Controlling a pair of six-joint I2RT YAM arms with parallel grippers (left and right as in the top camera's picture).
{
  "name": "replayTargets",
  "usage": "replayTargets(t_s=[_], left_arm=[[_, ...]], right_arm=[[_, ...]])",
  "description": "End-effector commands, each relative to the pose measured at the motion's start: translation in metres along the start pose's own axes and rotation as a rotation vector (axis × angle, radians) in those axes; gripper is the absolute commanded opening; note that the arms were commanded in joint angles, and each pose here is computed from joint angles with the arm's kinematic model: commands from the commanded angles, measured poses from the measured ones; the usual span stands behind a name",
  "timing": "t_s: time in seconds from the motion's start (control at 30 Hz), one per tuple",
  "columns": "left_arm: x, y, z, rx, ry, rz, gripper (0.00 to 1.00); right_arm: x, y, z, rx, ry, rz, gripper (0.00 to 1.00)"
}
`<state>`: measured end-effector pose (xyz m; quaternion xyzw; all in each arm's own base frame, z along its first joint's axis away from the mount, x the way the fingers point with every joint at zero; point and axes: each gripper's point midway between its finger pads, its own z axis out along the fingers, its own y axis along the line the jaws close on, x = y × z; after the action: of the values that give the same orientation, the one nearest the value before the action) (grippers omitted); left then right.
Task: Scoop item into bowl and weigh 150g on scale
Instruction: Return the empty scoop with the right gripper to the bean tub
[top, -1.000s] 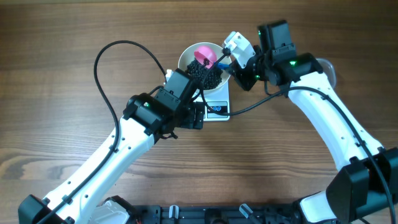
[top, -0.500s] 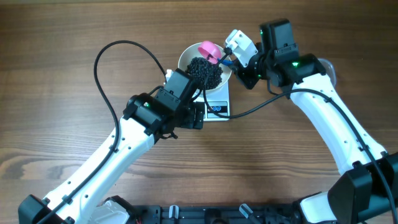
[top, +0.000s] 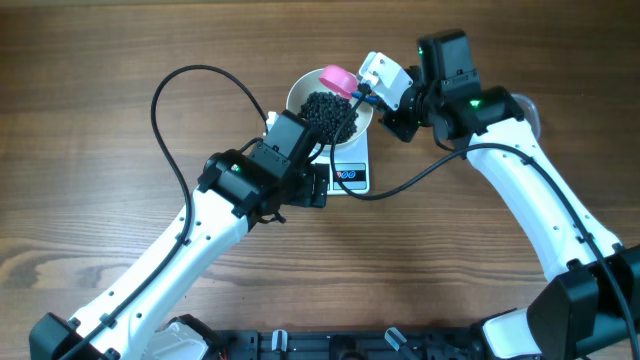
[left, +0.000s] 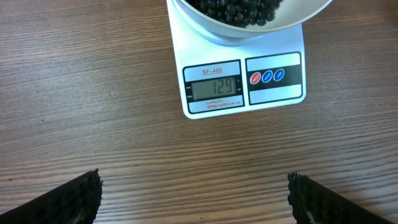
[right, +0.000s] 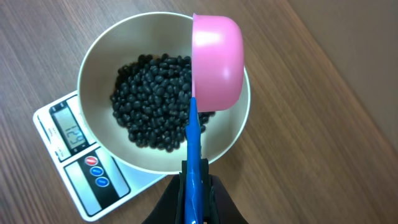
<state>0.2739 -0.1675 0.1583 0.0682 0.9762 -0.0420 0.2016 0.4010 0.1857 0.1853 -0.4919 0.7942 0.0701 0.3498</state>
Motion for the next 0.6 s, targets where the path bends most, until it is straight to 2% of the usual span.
replayTargets(t_s=[0.0,0.07,0.17,0.23,0.3,0.4,0.47,0.57], left_arm=[[-0.001,0.002,-0.003,-0.006,-0.015,-0.013,1.00],[0.000,0.002,-0.003,-0.006,-0.015,-0.013,1.00],[0.000,0.002,-0.003,-0.006,-0.015,-0.013,1.00],[-0.001,0.002,-0.003,-0.006,-0.015,-0.013,1.00],[0.000,0.002,-0.003,-0.006,-0.015,-0.013,1.00],[0.000,0.002,-0.003,-0.006,-0.015,-0.013,1.00],[0.000,0.002,-0.003,-0.006,-0.015,-0.013,1.00],[-0.001,0.002,-0.003,-0.006,-0.015,-0.013,1.00]], right_arm=[[-0.015,0.002,-0.008,0.022,-0.028,-0.051,0.04],[-0.022,0.011,-0.005,0.006,-0.038,-0.064,0.04],[-0.034,0.019,-0.005,-0.043,-0.087,0.192,0.04],[-0.024,0.003,-0.007,0.022,-0.055,0.326,0.04],[-0.018,-0.009,-0.014,0.049,-0.058,0.348,0.04],[0.000,-0.050,-0.046,0.171,-0.078,0.403,0.04],[0.024,-0.088,-0.085,0.284,-0.109,0.534,0.04],[0.067,-0.122,-0.130,0.408,-0.094,0.641,0.04]])
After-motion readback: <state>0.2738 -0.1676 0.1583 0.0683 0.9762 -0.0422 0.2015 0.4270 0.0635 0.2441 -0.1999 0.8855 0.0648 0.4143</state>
